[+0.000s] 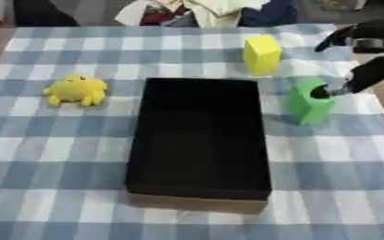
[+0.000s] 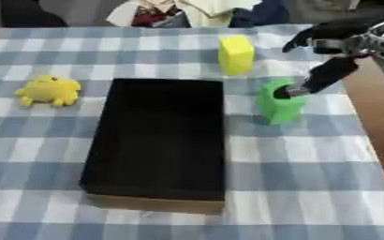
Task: Pick up objects on the table and place them in the box.
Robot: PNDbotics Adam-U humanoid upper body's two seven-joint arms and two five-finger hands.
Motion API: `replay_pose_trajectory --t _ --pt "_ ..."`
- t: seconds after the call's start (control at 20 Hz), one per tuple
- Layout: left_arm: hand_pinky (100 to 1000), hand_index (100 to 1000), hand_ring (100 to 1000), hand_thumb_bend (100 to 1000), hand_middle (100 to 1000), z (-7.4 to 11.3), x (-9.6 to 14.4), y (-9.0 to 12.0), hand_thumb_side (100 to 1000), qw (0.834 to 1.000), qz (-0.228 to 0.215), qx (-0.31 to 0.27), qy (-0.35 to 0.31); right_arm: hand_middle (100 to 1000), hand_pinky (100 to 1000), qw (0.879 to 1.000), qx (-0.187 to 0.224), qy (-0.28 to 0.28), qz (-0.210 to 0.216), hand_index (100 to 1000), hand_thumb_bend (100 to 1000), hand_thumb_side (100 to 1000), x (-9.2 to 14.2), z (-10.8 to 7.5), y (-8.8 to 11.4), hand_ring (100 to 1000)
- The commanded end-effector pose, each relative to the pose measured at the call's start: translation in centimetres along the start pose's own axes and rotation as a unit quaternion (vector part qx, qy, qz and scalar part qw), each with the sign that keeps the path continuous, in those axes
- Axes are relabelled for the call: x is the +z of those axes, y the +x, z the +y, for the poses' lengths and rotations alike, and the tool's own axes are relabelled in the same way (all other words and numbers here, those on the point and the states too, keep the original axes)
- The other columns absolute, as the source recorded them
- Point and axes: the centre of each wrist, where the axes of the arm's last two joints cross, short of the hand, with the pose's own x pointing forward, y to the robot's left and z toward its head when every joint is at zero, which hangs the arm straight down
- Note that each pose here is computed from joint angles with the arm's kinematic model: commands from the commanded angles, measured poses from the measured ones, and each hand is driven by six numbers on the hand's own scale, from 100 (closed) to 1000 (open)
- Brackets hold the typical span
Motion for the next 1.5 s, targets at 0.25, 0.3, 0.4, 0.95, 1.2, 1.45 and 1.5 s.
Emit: replay_pose_trajectory --t 0.25,0.3,0.4,0.95,1.2,1.45,1.5 --pt "594 840 672 100 682 0.5 -0.8 0.5 955 1.0 -0.022 -0.01 -0.003 968 994 0.996 0.084 -0.019 0.021 1000 686 663 1.2 -1.4 -1.0 987" --pt "594 840 672 100 681 0.5 -0.8 0.5 955 1.0 -0.023 -0.011 -0.003 969 994 0.994 0.106 -0.025 0.026 1000 739 714 1.3 -1.5 -1.0 986" --pt "593 839 671 100 680 0.5 -0.8 0.5 952 1.0 -0.024 -0.011 -0.003 966 990 0.987 0.151 -0.045 0.035 1000 794 729 1.2 -1.6 -1.0 984" --pt "592 837 671 100 677 0.5 -0.8 0.5 946 1.0 -0.024 -0.011 -0.005 967 986 0.977 0.204 -0.068 0.011 1000 791 710 -1.9 -0.2 -2.5 986" --pt "592 836 671 100 676 0.5 -0.8 0.5 944 1.0 -0.023 -0.011 -0.006 963 988 0.977 0.203 -0.06 0.0 1000 764 724 -3.5 0.4 -3.1 990" --pt "592 836 670 100 676 0.5 -0.8 0.6 941 1.0 -0.024 -0.01 -0.007 961 990 0.98 0.194 -0.045 -0.018 1000 746 733 -4.4 0.8 -3.7 992" --pt "592 836 670 100 675 0.4 -0.8 0.6 940 1.0 -0.024 -0.01 -0.008 962 991 0.98 0.193 -0.041 -0.02 1000 740 739 -4.5 0.9 -3.8 993"
